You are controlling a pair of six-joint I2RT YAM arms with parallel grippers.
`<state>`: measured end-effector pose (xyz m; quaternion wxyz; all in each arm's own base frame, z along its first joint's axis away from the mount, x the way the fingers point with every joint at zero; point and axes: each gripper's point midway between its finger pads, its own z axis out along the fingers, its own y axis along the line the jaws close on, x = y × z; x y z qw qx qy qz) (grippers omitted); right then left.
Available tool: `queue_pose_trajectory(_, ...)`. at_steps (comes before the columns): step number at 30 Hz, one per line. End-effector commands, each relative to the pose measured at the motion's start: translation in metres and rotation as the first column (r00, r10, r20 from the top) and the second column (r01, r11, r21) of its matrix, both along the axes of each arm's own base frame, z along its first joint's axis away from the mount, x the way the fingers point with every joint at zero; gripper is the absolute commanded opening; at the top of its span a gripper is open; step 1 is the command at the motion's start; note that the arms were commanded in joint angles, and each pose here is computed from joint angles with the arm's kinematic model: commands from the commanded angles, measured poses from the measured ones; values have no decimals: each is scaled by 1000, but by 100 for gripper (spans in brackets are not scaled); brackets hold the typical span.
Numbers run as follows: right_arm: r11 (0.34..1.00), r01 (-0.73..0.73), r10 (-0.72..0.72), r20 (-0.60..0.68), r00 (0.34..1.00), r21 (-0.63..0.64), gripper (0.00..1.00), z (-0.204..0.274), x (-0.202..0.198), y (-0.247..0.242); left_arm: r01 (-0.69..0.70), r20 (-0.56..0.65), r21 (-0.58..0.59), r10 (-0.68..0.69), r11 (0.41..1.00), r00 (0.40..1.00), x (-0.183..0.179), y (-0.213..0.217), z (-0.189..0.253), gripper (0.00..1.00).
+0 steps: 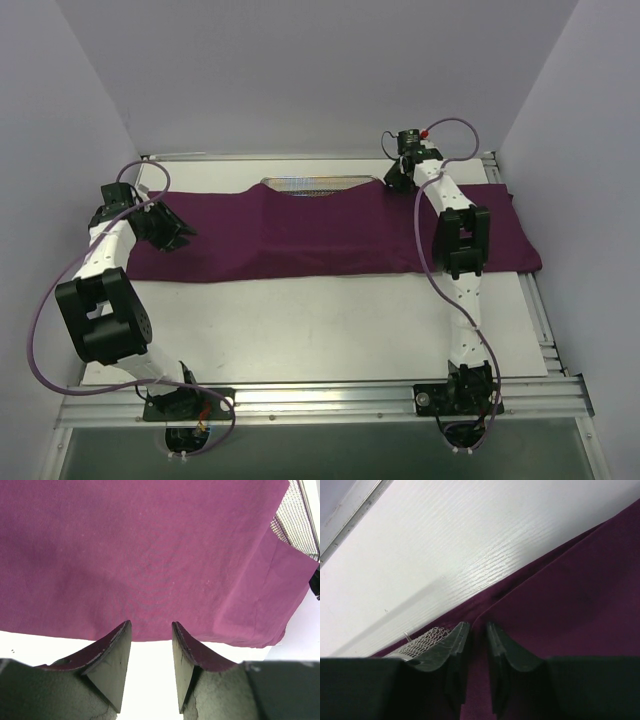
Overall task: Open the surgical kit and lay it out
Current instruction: Open the surgical kit at the center of the board.
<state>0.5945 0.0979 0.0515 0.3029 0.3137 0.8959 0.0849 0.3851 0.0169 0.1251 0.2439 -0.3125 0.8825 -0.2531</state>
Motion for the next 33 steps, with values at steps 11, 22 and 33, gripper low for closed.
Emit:
queue_pose_trajectory(11,1000,-23,21,81,996,20,0,59,-4,6,26,36,41,-27,999,999,1,4,21,47)
queue_pose_trajectory(22,997,-77,75,66,995,24,0,79,-34,11,11,0,40,-11,999,1000,-4,6,14,47)
queue_pose_trajectory(33,991,-129,129,-9,992,31,0,70,-95,16,-17,-13,-62,16,998,1000,-2,-6,11,50)
